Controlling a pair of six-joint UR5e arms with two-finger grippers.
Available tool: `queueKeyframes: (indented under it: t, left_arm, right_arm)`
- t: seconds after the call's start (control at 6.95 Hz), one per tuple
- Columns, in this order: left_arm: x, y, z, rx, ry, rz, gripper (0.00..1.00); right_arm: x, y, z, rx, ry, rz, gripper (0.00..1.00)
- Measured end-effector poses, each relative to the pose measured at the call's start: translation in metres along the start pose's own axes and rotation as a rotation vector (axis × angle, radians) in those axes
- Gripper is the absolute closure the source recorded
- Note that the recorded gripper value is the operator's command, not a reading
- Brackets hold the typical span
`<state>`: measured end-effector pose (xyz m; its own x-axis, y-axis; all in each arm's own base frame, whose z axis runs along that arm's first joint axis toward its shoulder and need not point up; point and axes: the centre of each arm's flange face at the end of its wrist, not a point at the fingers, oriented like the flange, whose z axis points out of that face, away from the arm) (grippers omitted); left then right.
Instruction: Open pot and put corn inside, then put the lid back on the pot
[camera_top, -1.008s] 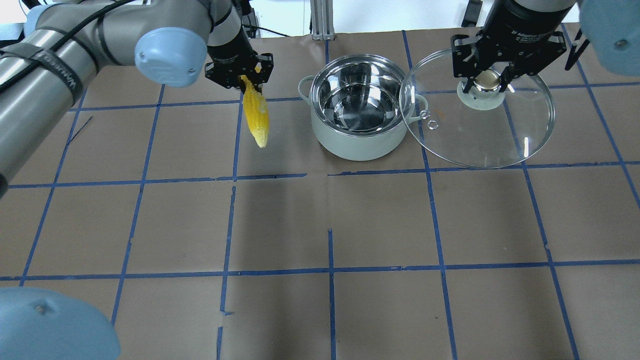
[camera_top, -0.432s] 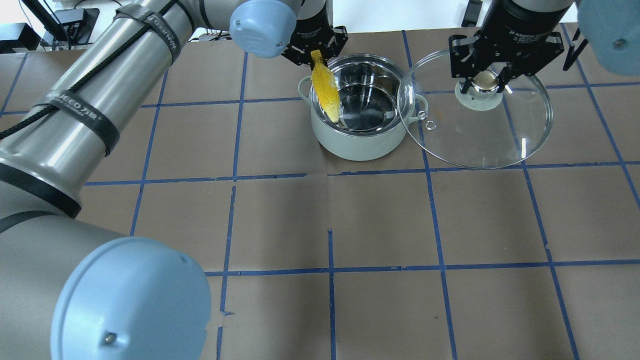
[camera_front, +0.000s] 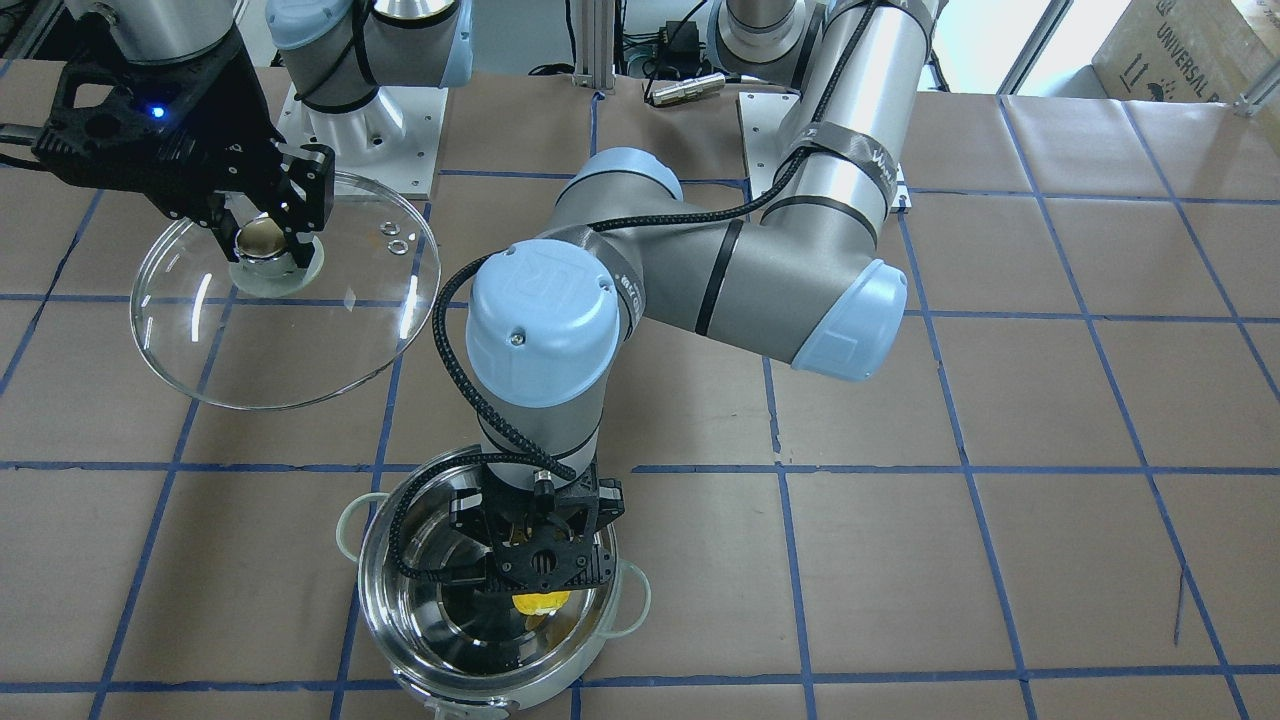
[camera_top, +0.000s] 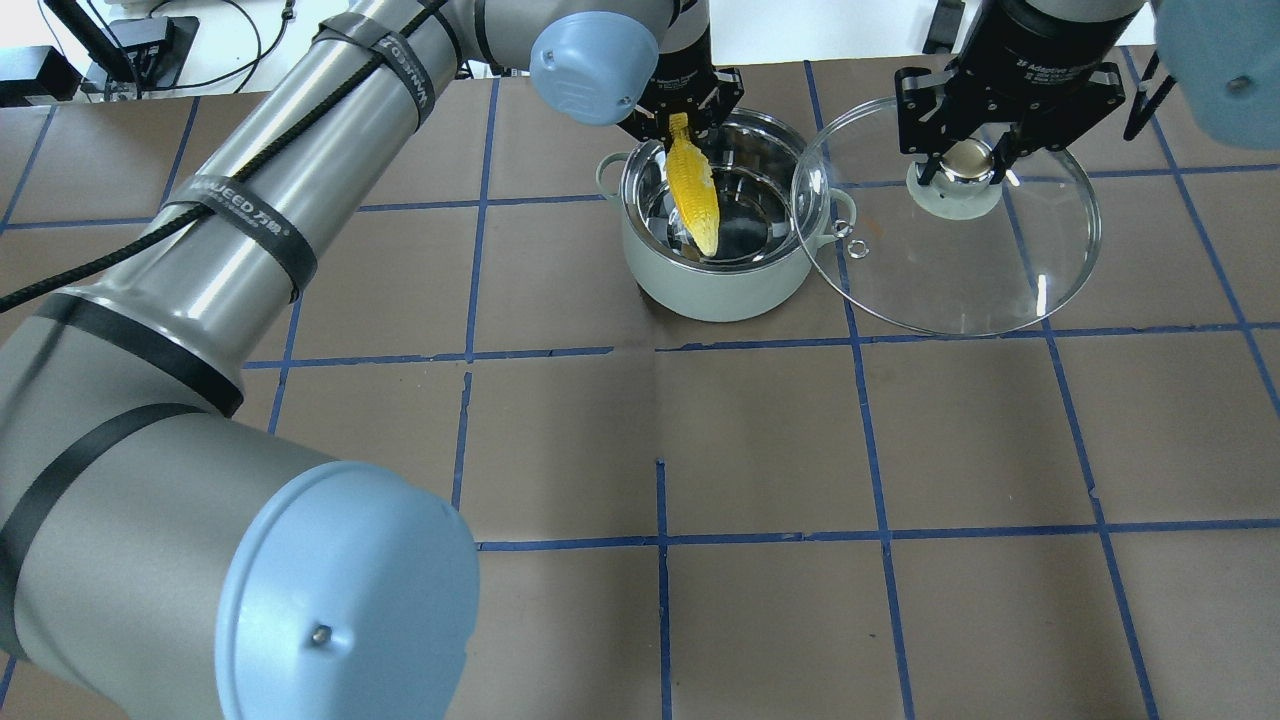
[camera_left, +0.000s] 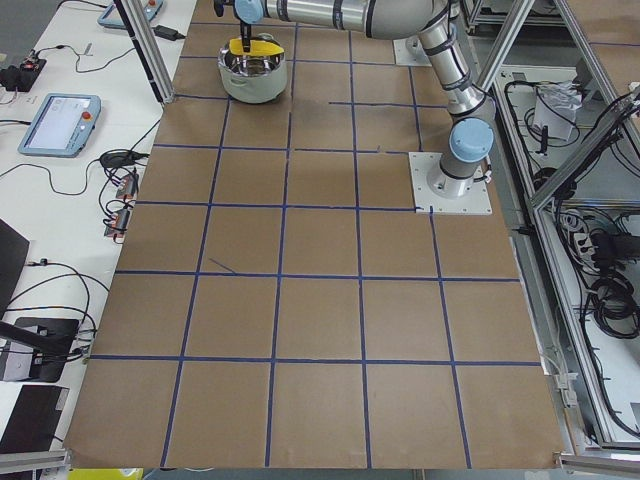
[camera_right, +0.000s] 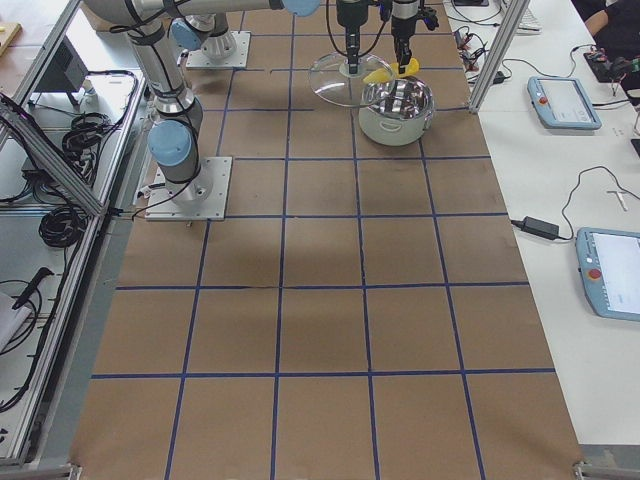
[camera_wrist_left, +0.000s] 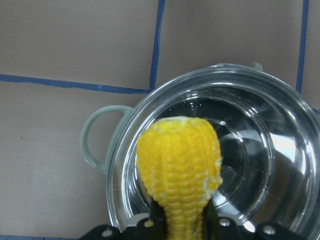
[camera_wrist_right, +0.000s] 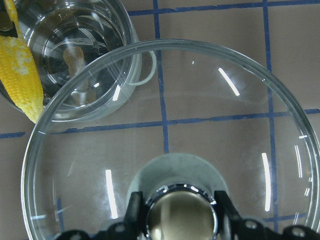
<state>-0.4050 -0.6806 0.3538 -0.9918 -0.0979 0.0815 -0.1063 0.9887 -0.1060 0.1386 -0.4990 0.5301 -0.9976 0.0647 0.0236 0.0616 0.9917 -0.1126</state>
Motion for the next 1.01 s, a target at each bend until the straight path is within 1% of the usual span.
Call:
queueKeyframes:
  t: [0.14, 0.29, 0.43, 0.58, 1.01]
  left_arm:
    - [0.004, -0.001, 0.012, -0.003, -0.003, 0.006, 0.77]
    - [0.007, -0.003, 0.019, 0.005, 0.002, 0.01, 0.63]
    - [0.009, -0.006, 0.021, 0.016, 0.007, 0.013, 0.08]
    - [0.01, -0.007, 0.025, 0.017, 0.008, 0.016, 0.0]
    - [0.01, -0.006, 0.037, 0.003, 0.0, 0.022, 0.0]
  right_arm:
    - [0.0, 0.0, 0.0, -0.002, -0.003, 0.001, 0.71]
    - [0.0, 0.0, 0.0, -0.002, -0.004, 0.001, 0.71]
    - [0.001, 0.0, 0.0, -0.003, -0.003, 0.001, 0.71]
    - [0.001, 0.0, 0.0, -0.003, -0.003, 0.001, 0.71]
    - [0.001, 0.0, 0.001, -0.004, -0.003, 0.002, 0.71]
